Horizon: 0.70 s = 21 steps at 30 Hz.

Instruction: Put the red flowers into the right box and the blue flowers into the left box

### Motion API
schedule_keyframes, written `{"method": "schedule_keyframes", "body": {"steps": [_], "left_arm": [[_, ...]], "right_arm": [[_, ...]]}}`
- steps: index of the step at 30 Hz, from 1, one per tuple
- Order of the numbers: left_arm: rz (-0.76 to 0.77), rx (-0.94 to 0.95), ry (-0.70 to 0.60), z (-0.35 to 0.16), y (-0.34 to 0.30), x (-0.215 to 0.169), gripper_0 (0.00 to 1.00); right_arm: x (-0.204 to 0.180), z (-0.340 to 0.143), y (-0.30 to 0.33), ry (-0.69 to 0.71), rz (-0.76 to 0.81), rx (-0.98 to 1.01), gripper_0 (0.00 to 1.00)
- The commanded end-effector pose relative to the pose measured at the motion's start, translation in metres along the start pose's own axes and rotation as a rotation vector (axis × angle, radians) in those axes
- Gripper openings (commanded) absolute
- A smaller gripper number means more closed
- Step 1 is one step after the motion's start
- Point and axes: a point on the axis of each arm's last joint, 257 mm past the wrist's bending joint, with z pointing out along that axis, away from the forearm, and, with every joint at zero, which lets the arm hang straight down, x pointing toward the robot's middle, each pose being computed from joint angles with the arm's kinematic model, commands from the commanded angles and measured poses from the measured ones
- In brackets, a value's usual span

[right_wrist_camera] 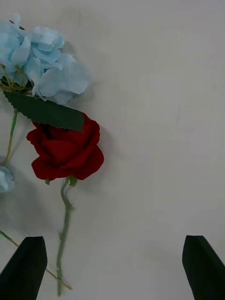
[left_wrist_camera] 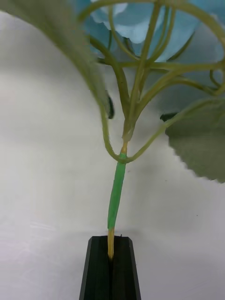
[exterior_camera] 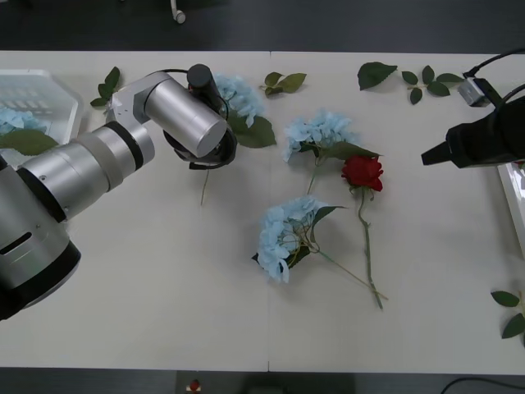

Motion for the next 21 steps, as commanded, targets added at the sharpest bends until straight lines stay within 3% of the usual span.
{"method": "schedule_keyframes", "body": {"steps": [1,12,21], "left_arm": [[0.048,-0.001,-0.073,-0.045,0.014,-0.05,0.0],[0.125,0.024,-0.111,-0.107,0.075,-0.072,0.0],[0.213,0.041,-0.147,-0.16,0.166,-0.062,0.0]], "right_arm": [[-0.009,0.008,0.034,-0.019,0.037,-0.022,0.84],[0.017,0.049,0.07,0.016,0.123,0.026,0.85],[0.048,0.084,0.079,0.015,0.131,0.127,0.84]]}}
